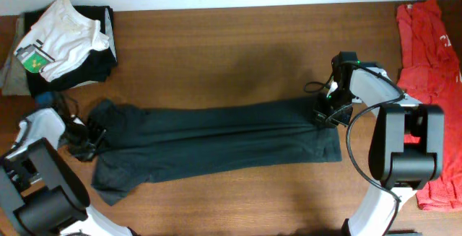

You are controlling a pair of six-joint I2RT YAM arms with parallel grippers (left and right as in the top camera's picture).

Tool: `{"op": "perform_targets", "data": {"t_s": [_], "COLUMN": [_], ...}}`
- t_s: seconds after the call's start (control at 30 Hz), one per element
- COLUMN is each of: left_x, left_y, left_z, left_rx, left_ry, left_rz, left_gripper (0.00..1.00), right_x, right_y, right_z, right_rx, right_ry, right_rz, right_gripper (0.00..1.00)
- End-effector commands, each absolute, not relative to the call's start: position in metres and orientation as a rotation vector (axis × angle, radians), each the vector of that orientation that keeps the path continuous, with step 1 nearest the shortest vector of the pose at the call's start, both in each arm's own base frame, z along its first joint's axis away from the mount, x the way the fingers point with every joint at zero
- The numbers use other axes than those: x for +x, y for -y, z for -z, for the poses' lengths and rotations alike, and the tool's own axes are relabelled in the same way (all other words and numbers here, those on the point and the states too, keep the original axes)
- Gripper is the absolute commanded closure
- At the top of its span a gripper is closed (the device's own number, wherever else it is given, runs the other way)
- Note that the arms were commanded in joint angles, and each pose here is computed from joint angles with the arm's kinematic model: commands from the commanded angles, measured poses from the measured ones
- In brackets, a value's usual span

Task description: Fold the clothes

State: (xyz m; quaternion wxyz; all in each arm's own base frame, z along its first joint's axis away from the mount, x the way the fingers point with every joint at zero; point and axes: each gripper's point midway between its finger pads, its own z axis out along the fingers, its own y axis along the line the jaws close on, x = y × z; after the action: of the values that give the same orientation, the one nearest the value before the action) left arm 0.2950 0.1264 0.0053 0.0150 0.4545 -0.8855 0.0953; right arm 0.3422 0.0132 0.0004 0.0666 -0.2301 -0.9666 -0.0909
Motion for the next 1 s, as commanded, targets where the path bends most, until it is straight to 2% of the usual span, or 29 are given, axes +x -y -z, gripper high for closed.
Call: {"op": "perform_targets", "data": {"t_s": [0.0, 0.07, 0.13, 0.17, 0.2, 0.23, 0.27, 0.3, 0.33, 0.37, 0.47, 0.53, 0.67, 0.97], "left_x": [0.306, 0.316, 0.325, 0.331, 0.336, 0.341, 0.344, 0.346, 0.347, 0.347, 0.348, 0.349, 0.348, 0.348], "left_y": [-0.166, -0.162, -0.157, -0.152, -0.146, -0.14, -0.135, -0.131, -0.129, -0.128, -0.128, -0.128, -0.128, -0.128], "left_z": [-0.021, -0.037, -0.055, -0.065, -0.073, -0.081, -0.084, -0.084, -0.084, -0.084, -0.084, -0.084, -0.083, -0.083], "left_rx": [1.368, 1.319, 1.286, 1.264, 1.246, 1.22, 1.203, 1.186, 1.176, 1.169, 1.17, 1.171, 1.169, 1.169], "left_ry": [2.85, 2.88, 2.896, 2.91, 2.919, 2.932, 2.942, 2.95, 2.954, 2.956, 2.961, 2.964, 2.962, 2.962], "left_rz": [-0.059, -0.064, -0.071, -0.088, -0.107, -0.122, -0.13, -0.13, -0.13, -0.129, -0.128, -0.125, -0.125, -0.125], "left_gripper": [0.75, 0.75, 0.75, 0.75, 0.74, 0.72, 0.67, 0.48, 0.18, 0.01, 0.01, 0.01, 0.01, 0.01], "right_x": [0.37, 0.383, 0.394, 0.4, 0.403, 0.403, 0.401, 0.4, 0.398, 0.397, 0.386, 0.373, 0.356, 0.318], "right_y": [0.022, 0.026, 0.028, 0.034, 0.042, 0.056, 0.066, 0.075, 0.084, 0.093, 0.089, 0.083, 0.045, -0.006], "right_z": [-0.019, -0.047, -0.078, -0.098, -0.112, -0.128, -0.135, -0.136, -0.135, -0.128, -0.102, -0.079, -0.042, 0.014], "right_rx": [-0.769, -0.698, -0.645, -0.642, -0.652, -0.684, -0.696, -0.713, -0.746, -0.777, -0.618, -0.623, -0.504, -0.389], "right_ry": [2.968, 3.009, 3.051, 3.078, 3.096, 3.107, 3.11, 3.108, 3.099, 3.083, 3.063, 3.004, 2.937, 2.862], "right_rz": [0.173, 0.191, 0.195, 0.175, 0.143, 0.081, 0.053, 0.049, 0.055, 0.096, 0.369, 0.464, 0.713, 0.757], "right_gripper": [0.82, 0.76, 0.66, 0.47, 0.2, 0.05, 0.01, 0.01, 0.01, 0.01, 0.01, 0.01, 0.01, 0.01]}}
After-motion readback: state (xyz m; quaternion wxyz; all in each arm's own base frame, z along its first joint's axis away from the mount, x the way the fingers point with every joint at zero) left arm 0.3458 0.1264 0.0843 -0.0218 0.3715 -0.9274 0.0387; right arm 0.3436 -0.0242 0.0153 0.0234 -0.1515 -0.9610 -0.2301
